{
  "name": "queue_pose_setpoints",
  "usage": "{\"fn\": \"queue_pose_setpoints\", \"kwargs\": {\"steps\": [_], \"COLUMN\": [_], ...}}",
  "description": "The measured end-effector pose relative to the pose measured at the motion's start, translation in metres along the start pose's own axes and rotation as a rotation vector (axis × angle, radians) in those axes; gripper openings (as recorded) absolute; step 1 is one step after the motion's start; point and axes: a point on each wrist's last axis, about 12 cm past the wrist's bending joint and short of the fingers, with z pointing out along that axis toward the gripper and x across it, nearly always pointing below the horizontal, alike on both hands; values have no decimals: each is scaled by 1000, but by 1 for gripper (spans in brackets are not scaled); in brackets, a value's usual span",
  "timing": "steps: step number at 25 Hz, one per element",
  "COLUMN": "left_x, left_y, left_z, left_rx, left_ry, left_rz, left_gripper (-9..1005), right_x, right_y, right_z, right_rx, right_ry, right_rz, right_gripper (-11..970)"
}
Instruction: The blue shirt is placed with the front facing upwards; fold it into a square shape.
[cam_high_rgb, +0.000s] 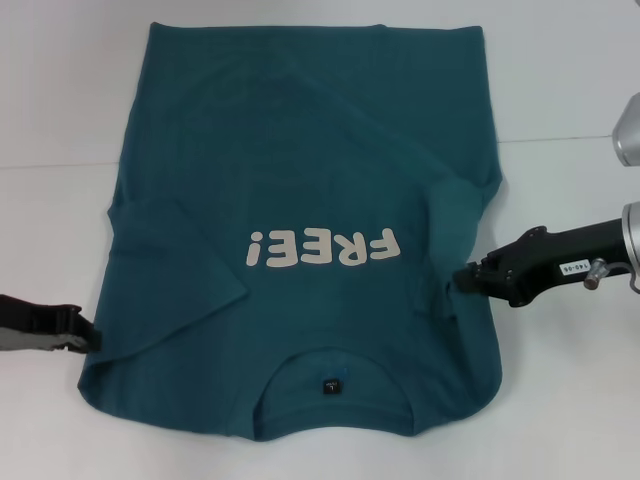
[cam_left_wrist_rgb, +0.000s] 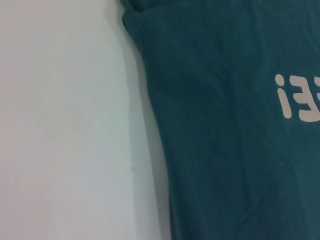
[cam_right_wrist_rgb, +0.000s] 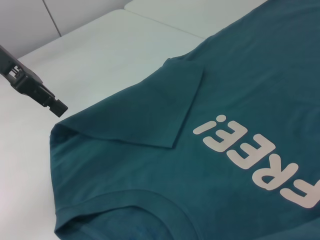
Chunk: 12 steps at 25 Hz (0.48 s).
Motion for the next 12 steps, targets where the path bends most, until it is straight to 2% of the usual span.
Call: {"fn": "queue_pose_setpoints", "kwargs": {"steps": [7,12], "left_x": [-1,-1], "left_y": [-1,-1], "left_z": [0,4], "left_rx": [0,7], "left_ry": [-8,11], "left_rz": [-6,-19], "left_gripper": [152,361], "right_x": [-2,-4], "right_y": [-1,0], "right_z": [0,0], "right_rx": [1,-1], "right_ry": [-1,-2], "right_rz": [2,2], "right_gripper": [14,15]}}
